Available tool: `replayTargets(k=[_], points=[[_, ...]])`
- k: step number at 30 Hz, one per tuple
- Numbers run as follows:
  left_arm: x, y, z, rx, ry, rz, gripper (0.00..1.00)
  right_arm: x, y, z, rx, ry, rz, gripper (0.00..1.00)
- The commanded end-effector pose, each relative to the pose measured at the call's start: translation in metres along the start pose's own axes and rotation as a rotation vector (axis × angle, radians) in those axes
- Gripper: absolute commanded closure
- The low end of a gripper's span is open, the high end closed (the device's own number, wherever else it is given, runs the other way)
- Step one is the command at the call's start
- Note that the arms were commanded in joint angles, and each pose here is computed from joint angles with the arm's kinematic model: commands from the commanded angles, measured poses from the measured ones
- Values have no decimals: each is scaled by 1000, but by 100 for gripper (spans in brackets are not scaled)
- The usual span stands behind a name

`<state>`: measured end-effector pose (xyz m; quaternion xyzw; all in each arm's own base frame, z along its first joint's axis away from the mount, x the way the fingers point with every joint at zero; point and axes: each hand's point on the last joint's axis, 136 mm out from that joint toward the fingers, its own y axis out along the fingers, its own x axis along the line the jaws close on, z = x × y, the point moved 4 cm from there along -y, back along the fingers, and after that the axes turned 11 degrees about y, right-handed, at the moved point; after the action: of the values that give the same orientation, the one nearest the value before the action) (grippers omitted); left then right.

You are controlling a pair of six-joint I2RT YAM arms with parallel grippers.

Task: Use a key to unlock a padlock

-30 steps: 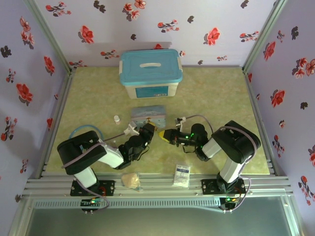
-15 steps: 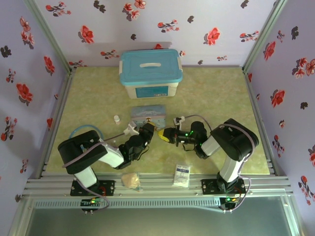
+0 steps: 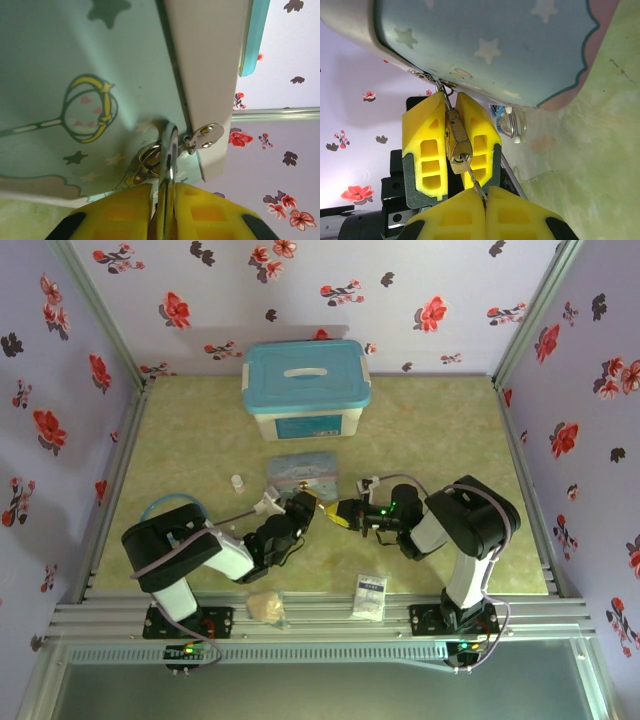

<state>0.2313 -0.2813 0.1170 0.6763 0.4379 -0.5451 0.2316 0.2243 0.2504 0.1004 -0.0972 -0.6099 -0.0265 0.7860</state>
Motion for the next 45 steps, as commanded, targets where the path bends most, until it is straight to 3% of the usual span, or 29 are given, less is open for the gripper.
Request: replayTargets(k=[1, 8, 24, 39, 45], points=[[-37, -4, 36, 195, -66, 157, 100, 12, 1, -32, -168, -11, -40, 100], [-33, -1, 39, 203, -58, 144, 100, 26, 0, -34, -165, 52, -78, 100], [-39, 7, 41, 192, -65, 157, 100, 18, -10, -29, -239, 163, -82, 100], [-39, 14, 42, 184, -93, 151, 100, 15, -1, -17, -263, 103, -69, 100], [-43, 16, 37, 158, -91, 159, 100, 7, -14, -9, -362, 41, -56, 100]])
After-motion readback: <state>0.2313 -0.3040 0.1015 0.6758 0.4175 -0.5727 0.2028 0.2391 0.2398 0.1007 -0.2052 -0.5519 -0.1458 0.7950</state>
